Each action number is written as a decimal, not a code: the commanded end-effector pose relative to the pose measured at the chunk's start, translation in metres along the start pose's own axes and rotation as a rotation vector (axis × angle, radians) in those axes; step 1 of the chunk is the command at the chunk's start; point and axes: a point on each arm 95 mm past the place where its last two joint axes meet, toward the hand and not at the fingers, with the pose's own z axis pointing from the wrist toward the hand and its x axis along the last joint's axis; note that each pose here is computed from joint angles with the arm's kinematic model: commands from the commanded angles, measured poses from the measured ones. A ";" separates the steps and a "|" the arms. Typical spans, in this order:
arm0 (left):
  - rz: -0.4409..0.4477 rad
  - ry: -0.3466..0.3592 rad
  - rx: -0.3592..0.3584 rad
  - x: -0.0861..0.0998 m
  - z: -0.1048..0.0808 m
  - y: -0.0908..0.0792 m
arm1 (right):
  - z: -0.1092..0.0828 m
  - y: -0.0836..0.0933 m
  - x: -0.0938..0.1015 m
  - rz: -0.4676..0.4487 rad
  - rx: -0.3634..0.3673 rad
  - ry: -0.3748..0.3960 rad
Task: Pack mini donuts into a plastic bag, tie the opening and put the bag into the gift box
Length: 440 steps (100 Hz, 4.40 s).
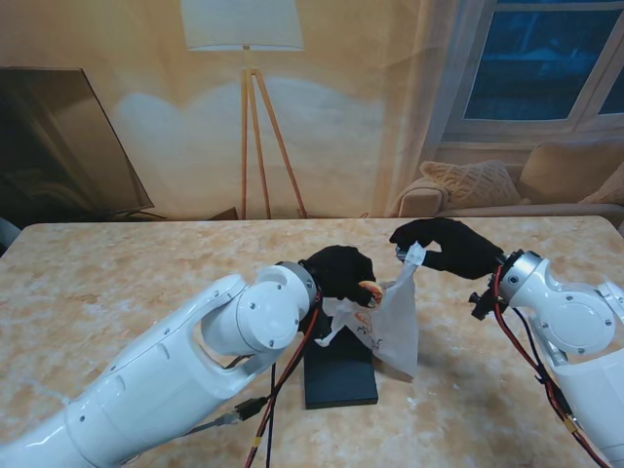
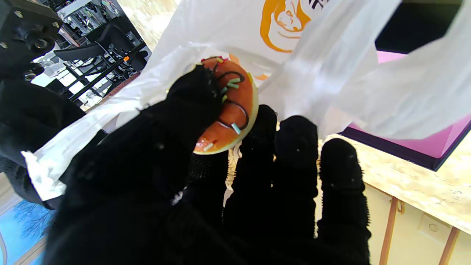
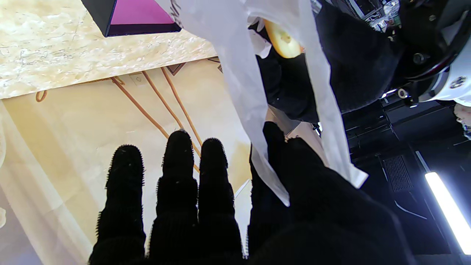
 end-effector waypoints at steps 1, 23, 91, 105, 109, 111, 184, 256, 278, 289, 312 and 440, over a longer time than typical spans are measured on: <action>-0.005 0.008 -0.023 0.005 0.001 0.003 | 0.000 -0.006 0.002 0.002 0.017 0.009; 0.016 0.007 -0.019 0.009 0.008 0.002 | -0.001 -0.006 0.002 0.006 0.020 0.021; 0.090 0.021 0.018 0.010 0.017 -0.009 | -0.002 -0.003 0.007 0.075 0.018 0.062; 0.092 0.022 0.019 0.009 0.022 -0.011 | -0.002 -0.003 0.008 0.090 0.017 0.064; 0.097 0.023 0.025 0.009 0.024 -0.010 | -0.002 -0.003 0.008 0.092 0.018 0.066; 0.102 0.025 0.028 0.008 0.025 -0.010 | -0.002 -0.003 0.008 0.093 0.019 0.066; 0.120 0.004 0.042 0.013 0.042 -0.004 | 0.000 -0.005 0.008 0.117 0.036 0.067; 0.096 0.004 -0.075 0.002 0.046 0.015 | 0.003 0.002 0.007 0.118 -0.012 0.048; 0.103 -0.007 -0.112 0.002 0.046 0.018 | 0.004 0.003 0.004 0.156 -0.013 0.034; 0.104 -0.011 -0.119 0.002 0.046 0.018 | 0.004 0.002 0.004 0.159 -0.013 0.034; 0.088 -0.019 -0.109 0.001 0.043 0.015 | 0.001 0.002 0.005 0.161 -0.006 0.043; 0.135 0.123 0.108 -0.076 -0.044 -0.044 | -0.004 0.000 0.004 0.160 0.007 0.030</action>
